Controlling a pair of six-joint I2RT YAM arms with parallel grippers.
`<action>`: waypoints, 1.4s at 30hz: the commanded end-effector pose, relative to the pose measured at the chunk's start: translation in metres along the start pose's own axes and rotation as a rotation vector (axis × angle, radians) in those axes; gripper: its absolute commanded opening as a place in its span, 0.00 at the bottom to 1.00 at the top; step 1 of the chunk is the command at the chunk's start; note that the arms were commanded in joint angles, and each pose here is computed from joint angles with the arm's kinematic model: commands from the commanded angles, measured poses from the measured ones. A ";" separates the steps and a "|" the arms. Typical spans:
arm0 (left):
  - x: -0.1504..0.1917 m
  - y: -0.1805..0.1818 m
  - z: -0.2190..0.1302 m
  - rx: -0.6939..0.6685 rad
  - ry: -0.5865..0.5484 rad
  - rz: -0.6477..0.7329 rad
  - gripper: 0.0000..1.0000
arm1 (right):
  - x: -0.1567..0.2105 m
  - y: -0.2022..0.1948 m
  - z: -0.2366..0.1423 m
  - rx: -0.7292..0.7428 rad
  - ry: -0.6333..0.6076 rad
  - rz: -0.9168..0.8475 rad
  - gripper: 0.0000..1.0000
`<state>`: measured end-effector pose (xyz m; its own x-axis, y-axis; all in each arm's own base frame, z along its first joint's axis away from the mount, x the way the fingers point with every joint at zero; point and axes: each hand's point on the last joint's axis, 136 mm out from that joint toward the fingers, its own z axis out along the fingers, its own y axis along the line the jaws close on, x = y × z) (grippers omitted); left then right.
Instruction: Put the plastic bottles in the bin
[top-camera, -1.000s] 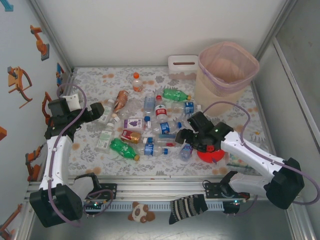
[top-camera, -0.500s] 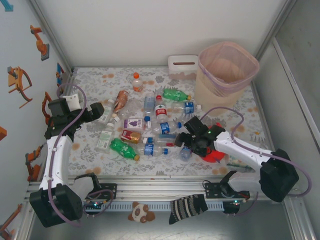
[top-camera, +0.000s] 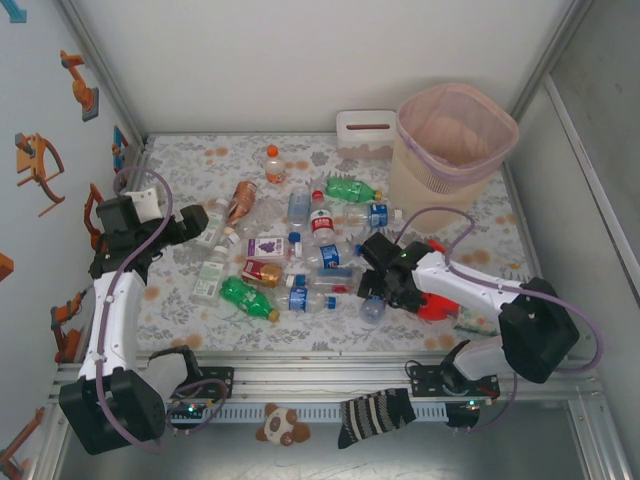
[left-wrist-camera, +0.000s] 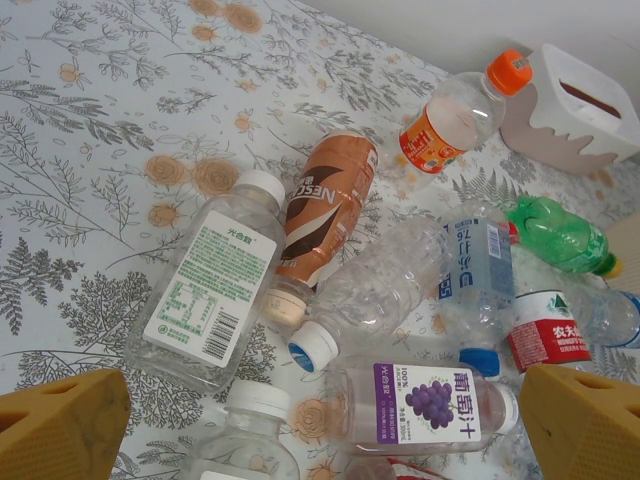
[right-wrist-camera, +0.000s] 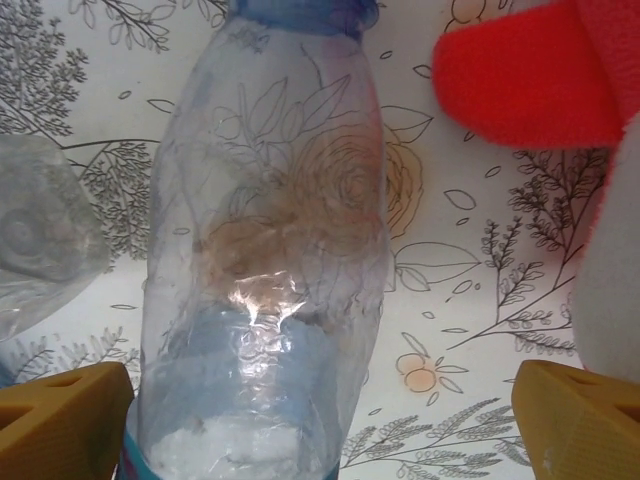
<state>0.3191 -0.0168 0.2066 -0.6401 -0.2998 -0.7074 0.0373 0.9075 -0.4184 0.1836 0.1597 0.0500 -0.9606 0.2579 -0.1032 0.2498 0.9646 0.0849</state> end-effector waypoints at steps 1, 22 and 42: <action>0.000 -0.001 0.000 0.015 -0.003 -0.007 0.99 | -0.005 -0.004 -0.002 0.037 -0.029 -0.016 0.89; 0.000 -0.002 0.000 0.017 -0.004 -0.006 0.99 | -0.012 0.011 0.000 0.007 -0.041 -0.044 0.53; -0.001 -0.002 -0.001 0.013 -0.007 -0.002 0.99 | -0.032 0.015 -0.046 -0.014 -0.142 -0.087 0.45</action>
<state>0.3191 -0.0168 0.2066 -0.6400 -0.2999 -0.7075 0.0370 0.9076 -0.4182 0.2050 0.1690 0.0763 -0.9623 0.2004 -0.1837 0.1847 0.9778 0.0993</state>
